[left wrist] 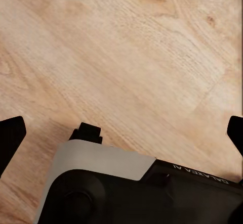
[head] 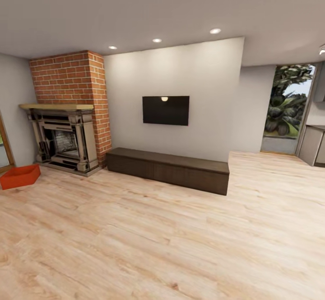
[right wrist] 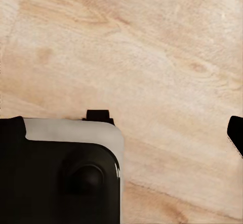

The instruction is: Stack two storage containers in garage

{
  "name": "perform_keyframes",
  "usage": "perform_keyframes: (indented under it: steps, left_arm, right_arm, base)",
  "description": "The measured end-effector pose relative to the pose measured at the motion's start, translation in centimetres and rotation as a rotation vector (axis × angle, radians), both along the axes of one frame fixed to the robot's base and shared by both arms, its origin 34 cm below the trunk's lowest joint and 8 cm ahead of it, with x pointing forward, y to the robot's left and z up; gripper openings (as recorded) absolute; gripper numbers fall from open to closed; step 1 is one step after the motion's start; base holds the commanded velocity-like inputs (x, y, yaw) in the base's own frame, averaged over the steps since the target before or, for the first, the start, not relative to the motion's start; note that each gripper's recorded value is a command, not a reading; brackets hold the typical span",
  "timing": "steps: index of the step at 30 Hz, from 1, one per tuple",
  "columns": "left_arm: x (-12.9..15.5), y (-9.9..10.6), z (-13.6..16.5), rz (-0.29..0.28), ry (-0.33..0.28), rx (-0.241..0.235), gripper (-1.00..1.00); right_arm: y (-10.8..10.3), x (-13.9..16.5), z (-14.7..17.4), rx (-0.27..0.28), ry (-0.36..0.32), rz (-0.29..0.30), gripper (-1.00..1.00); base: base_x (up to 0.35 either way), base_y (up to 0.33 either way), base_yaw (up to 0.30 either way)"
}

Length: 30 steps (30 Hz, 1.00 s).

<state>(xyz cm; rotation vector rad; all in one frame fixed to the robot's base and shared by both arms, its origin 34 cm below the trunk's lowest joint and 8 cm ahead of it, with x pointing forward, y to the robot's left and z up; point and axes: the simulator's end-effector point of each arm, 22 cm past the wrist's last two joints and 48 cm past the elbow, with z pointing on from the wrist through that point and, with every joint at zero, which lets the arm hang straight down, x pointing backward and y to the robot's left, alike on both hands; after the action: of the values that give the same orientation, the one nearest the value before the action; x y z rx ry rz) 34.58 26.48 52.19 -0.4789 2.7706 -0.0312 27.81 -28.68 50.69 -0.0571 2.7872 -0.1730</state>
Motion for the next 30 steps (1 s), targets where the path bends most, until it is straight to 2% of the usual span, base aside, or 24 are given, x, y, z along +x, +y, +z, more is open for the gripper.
perform_keyframes:
  steps: [8,30]
  left_arm:
    - [0.0,0.0,0.0,0.0,0.0,0.0,1.0]
    - [0.1,0.13,0.05,0.001,-0.003,0.001,1.0]
  right_arm:
    - [0.35,0.03,0.0,0.002,-0.001,0.001,1.0]
    - [0.07,0.08,0.05,-0.007,-0.003,-0.004,1.0]
  base:
    - [0.322,0.0,0.061]
    - [0.322,0.0,0.263]
